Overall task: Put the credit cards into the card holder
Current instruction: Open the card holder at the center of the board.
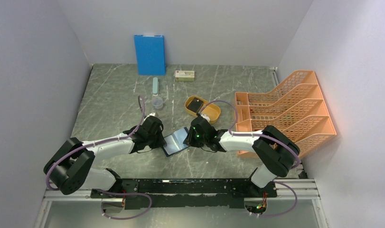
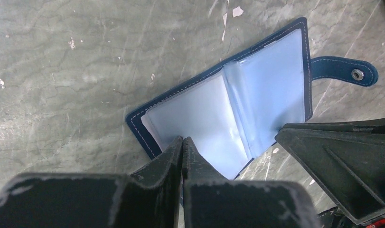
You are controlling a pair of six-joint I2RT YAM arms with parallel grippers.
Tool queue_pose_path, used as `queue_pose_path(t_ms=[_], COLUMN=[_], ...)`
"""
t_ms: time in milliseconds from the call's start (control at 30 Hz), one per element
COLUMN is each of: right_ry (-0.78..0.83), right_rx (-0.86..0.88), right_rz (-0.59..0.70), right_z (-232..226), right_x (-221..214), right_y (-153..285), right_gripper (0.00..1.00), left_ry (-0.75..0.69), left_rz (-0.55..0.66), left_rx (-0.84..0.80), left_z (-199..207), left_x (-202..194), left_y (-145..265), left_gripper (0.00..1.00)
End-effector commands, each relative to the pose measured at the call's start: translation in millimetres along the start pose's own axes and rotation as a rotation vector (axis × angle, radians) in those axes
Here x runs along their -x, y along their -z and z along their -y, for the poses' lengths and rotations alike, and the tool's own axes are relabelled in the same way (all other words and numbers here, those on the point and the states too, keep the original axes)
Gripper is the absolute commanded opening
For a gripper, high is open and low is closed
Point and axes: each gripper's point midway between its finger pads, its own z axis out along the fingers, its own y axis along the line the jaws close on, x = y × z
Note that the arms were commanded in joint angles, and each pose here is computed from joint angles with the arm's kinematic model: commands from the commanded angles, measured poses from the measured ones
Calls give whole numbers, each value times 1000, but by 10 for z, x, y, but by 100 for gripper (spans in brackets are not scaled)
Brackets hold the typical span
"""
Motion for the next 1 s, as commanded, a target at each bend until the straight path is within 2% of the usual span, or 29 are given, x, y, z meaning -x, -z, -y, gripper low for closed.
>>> queue_pose_path(t_ms=[0,167,333,700,767,900,967], right_ry=[0,36,81,120,120,126,128], right_rx=[-48,-29,-31,5,24,52,66], right_rz=[4,32,62,108,122,160,174], right_z=[153,72,59,36,0,-71,-104], right_x=[-15,83,165,225,251,330,362], right_y=[57,208,411,671,706,830,884], right_gripper=[22,27,34,36,37,38,39], left_ry=[-36,-66,-101,-116,-123,-123,-125], left_rz=[-98,-101,-71,-26,-5,27,33], left_rx=[50,68,51,-17,-37,-105,-140], left_z=[-246,-245,-67,393,485,610,653], left_x=[-268,-240,-62,290,381,450,434], left_y=[-16,-120,-263,-399,-307,-57,46], left_gripper=[9,9,9,12,17,35,39])
